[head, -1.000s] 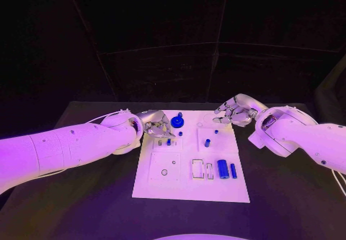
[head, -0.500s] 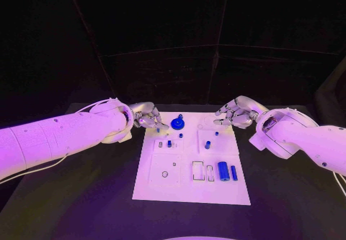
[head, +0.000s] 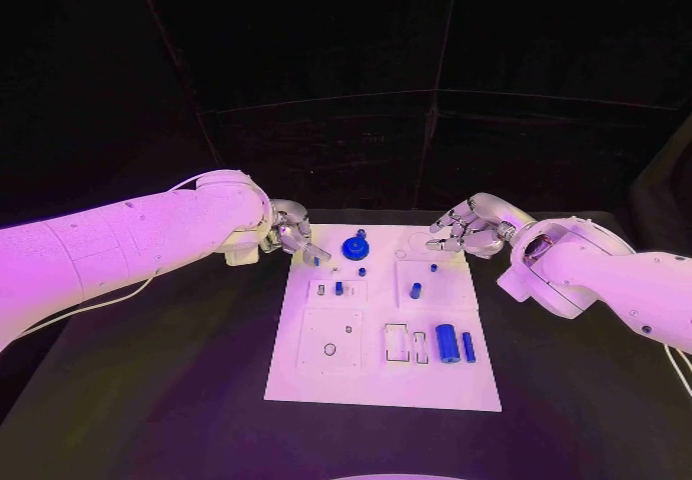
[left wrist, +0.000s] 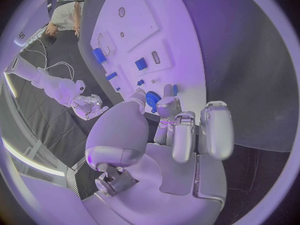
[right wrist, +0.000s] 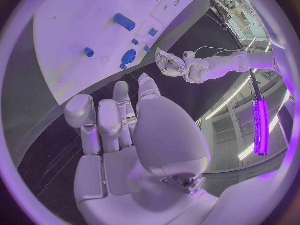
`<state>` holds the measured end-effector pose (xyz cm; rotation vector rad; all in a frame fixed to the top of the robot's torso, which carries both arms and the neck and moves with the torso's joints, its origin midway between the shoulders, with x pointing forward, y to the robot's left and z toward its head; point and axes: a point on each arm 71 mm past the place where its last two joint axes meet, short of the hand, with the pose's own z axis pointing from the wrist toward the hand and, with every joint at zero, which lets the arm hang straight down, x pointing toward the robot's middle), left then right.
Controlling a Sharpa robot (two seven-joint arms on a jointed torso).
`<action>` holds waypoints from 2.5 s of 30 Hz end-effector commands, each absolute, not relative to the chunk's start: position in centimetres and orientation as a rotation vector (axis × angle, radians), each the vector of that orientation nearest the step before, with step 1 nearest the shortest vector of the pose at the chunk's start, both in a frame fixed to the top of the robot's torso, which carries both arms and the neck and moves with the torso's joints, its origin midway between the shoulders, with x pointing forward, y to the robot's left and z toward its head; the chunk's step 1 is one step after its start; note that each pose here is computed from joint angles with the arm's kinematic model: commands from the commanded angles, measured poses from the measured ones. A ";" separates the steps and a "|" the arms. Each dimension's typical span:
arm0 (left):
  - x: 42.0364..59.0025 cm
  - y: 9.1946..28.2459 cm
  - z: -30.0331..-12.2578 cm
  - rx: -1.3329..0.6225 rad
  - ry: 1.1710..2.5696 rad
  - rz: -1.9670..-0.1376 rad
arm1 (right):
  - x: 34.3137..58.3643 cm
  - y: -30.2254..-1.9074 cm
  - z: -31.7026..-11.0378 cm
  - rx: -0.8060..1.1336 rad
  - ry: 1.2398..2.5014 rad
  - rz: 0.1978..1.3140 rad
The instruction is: Assemble the parts on the task board
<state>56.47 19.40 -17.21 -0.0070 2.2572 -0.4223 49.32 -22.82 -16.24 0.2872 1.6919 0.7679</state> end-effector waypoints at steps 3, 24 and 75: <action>57.4 20.0 -17.5 -0.008 2.330 -0.220 | 49.3 -22.6 -16.2 0.282 1.693 0.776; 58.8 18.0 -18.2 -0.012 2.323 -0.195 | 49.4 -22.1 -16.2 0.276 1.692 0.787; 59.4 16.6 -18.8 -0.032 2.295 -0.210 | 49.7 -21.5 -16.3 0.268 1.697 0.795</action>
